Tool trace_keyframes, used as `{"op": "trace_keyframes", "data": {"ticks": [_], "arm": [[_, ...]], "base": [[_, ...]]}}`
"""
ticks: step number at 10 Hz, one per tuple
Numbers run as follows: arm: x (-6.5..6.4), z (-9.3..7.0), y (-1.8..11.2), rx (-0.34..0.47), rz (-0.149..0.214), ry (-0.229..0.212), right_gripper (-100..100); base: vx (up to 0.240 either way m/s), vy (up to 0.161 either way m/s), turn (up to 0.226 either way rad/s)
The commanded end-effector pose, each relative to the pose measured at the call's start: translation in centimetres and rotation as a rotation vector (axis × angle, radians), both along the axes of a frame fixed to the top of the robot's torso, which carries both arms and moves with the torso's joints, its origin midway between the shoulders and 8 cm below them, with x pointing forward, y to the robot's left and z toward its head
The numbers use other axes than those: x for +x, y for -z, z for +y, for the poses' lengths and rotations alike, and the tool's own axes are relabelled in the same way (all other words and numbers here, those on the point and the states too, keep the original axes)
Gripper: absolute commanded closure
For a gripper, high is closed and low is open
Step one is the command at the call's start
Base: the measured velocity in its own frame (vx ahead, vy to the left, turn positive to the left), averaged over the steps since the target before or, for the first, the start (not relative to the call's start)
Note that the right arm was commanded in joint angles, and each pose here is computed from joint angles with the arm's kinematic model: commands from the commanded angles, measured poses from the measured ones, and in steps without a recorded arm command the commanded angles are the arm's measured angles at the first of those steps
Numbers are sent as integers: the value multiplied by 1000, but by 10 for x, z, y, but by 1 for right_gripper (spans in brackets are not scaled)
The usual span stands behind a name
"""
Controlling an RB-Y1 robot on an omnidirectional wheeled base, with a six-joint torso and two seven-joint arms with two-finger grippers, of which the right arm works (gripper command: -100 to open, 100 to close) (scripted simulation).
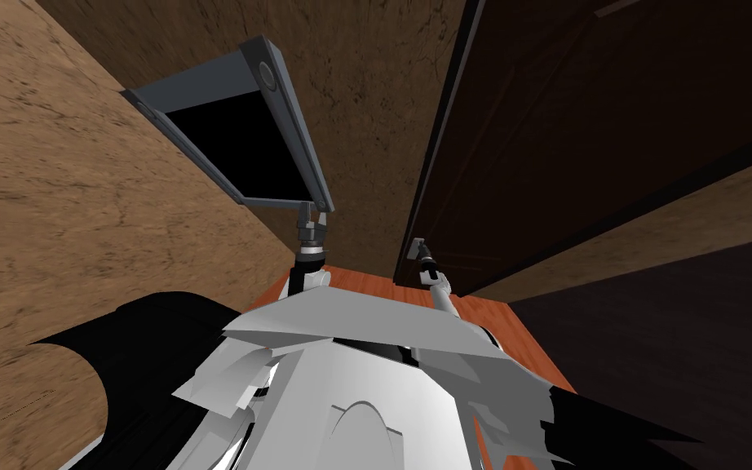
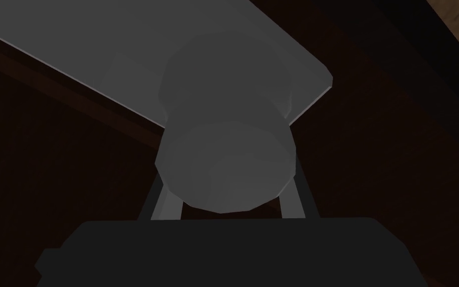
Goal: Pull the door open
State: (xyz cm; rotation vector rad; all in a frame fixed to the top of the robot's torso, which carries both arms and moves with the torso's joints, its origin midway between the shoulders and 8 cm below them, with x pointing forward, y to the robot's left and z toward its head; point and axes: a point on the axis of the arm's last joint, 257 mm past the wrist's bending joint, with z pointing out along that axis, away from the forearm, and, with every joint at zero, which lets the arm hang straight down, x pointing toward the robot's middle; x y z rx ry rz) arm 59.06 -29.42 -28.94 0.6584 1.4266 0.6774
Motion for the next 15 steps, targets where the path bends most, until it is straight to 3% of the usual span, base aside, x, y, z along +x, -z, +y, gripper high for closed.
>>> {"op": "trace_keyframes", "data": {"ticks": [1, 3, 4, 15], "arm": [[-6, 28, 12, 22, 21, -33, 100], [-6, 28, 12, 22, 21, -33, 100], [0, -2, -1, 63, -8, 5, 100], [0, -23, -4, 443, -33, 39, 100]], "base": [[-16, 2, -26], [3, 2, -22], [-55, -46, 71], [-71, -41, 102]]}}
